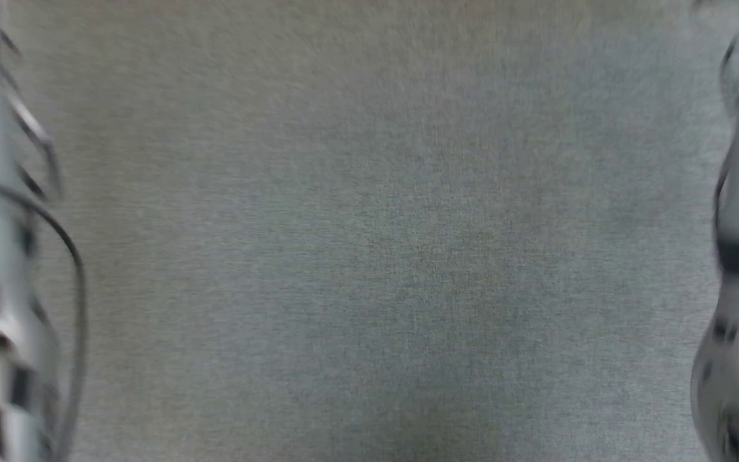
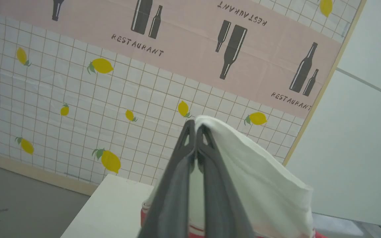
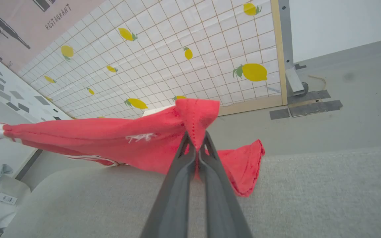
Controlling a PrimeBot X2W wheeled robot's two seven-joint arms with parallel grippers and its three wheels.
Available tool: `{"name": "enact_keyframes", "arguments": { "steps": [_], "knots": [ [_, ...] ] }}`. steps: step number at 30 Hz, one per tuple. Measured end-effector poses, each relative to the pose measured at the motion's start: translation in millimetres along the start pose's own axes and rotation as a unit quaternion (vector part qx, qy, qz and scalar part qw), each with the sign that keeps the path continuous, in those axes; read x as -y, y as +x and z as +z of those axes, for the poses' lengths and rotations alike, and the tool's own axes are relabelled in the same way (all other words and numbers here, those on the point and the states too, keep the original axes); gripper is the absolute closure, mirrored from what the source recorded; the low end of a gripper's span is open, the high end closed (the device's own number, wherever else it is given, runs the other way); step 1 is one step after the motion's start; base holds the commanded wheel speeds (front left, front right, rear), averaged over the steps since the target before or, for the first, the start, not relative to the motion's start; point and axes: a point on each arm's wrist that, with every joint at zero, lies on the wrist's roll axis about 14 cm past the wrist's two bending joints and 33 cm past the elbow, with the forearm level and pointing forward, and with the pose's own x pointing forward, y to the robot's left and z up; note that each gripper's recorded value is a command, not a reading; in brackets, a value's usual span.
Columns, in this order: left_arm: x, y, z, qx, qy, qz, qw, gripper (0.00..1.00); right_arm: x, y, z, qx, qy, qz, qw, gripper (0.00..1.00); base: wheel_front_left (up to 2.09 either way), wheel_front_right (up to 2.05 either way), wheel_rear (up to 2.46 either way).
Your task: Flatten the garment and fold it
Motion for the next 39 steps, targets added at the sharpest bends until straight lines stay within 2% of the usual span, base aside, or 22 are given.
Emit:
{"name": "enact_keyframes", "arguments": {
  "steps": [7, 12, 13, 19, 22, 26, 34, 39],
  "knots": [
    [-10.6, -108.0, -19.1, -0.069, -0.033, 0.037, 0.996, 1.0, 3.5, -71.9, -47.8, -0.039, 0.006, -0.002, 0.999, 1.0, 0.0, 0.0, 0.0],
    [-16.4, -197.6, -28.5, -0.142, -0.063, 0.087, 0.984, 1.0, 10.5, -126.5, -67.3, -0.055, -0.016, -0.016, 0.998, 1.0, 0.0, 0.0, 0.0],
    [-12.3, -230.4, -35.3, -0.185, -0.062, 0.094, 0.976, 1.0, 13.2, -146.2, -78.2, -0.07, -0.02, -0.023, 0.997, 1.0, 0.0, 0.0, 0.0],
    [0.7, -328.1, -51.2, -0.324, -0.047, 0.104, 0.939, 1.0, 27.5, -204.5, -100.7, -0.121, -0.046, -0.045, 0.99, 1.0, 0.0, 0.0, 0.0],
    [8.4, -373.6, -56.8, -0.394, -0.05, 0.107, 0.912, 1.0, 34.4, -233.4, -108.6, -0.151, -0.062, -0.056, 0.985, 1.0, 0.0, 0.0, 0.0],
    [10.7, -416.6, -54.7, -0.447, -0.069, 0.132, 0.882, 1.0, 38.9, -265.7, -120.3, -0.189, -0.066, -0.065, 0.978, 1.0, 0.0, 0.0, 0.0],
    [7.2, -493.0, -45.1, -0.549, -0.078, 0.176, 0.813, 1.0, 43.1, -324.6, -151.5, -0.282, -0.065, -0.076, 0.954, 1.0, 0.0, 0.0, 0.0],
    [18.2, -516.2, -41.5, -0.584, -0.094, 0.179, 0.787, 1.0, 46.1, -348.0, -167.9, -0.324, -0.056, -0.085, 0.941, 1.0, 0.0, 0.0, 0.0]
  ]
}}
